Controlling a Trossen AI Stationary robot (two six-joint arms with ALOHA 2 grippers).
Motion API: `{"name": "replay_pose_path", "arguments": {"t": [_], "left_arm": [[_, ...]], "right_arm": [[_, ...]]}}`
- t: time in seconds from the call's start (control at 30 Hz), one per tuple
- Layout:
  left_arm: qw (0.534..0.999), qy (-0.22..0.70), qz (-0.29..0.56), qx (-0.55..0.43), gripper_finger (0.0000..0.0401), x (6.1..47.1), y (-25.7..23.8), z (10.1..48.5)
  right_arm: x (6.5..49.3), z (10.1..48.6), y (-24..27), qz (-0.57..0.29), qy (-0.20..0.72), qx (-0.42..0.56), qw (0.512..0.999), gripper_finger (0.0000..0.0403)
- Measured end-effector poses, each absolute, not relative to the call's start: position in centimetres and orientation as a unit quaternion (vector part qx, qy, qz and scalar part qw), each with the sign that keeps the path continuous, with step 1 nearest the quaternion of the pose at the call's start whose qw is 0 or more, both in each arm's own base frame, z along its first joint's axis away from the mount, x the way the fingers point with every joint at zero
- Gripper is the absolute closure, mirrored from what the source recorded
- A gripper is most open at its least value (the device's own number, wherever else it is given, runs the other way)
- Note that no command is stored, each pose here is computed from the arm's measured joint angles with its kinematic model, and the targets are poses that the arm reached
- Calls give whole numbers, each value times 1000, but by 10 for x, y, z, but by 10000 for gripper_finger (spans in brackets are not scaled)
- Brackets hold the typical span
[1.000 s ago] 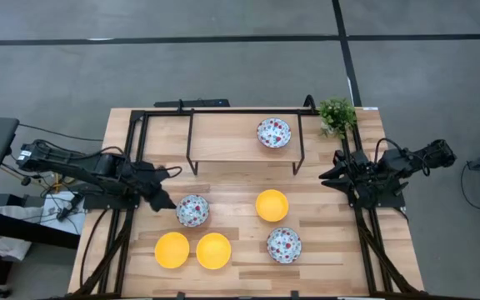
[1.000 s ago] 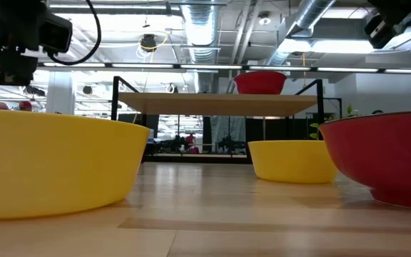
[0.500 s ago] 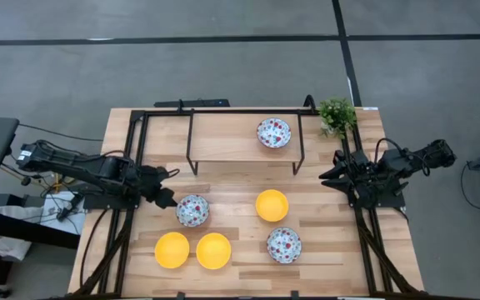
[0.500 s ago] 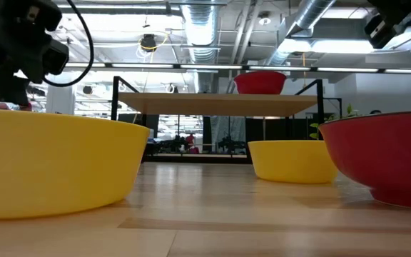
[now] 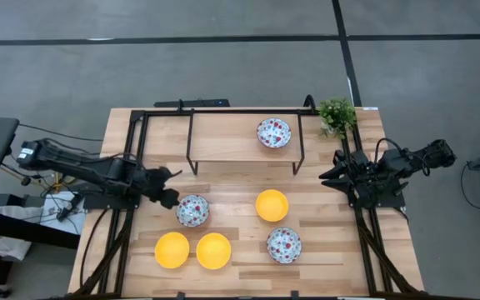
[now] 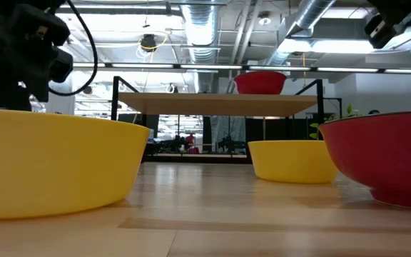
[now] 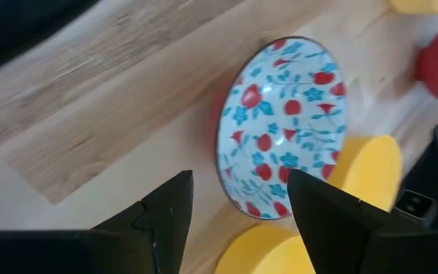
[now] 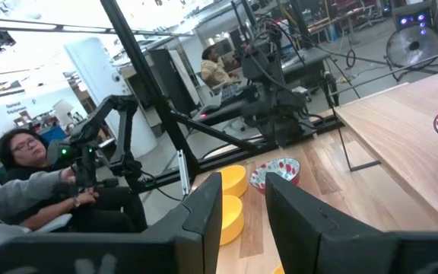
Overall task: Pick & Place Mini bowls
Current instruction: Stack the left red bowl on the red bowl on the shelf
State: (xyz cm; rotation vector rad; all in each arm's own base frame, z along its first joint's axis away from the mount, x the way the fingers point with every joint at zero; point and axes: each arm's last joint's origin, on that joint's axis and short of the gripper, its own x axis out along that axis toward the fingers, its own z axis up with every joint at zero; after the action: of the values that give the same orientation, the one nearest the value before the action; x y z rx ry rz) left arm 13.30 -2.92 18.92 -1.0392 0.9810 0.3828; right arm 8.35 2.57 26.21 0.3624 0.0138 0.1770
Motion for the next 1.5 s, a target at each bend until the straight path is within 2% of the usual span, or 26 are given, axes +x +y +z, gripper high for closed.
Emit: {"name": "replay_pose_path", "arguments": {"t": [0.6, 0.8, 1.5], "left_arm": [[706, 485, 224, -464, 187, 151, -33, 169], [714, 475, 245, -452, 187, 155, -32, 165], [722, 462, 236, -459, 187, 158, -32, 167]], "right_arm": [[83, 262, 26, 88, 7, 180, 980, 310], [83, 262, 26, 88, 6, 180, 980, 310], [83, 263, 26, 88, 4, 172, 981, 310]]}}
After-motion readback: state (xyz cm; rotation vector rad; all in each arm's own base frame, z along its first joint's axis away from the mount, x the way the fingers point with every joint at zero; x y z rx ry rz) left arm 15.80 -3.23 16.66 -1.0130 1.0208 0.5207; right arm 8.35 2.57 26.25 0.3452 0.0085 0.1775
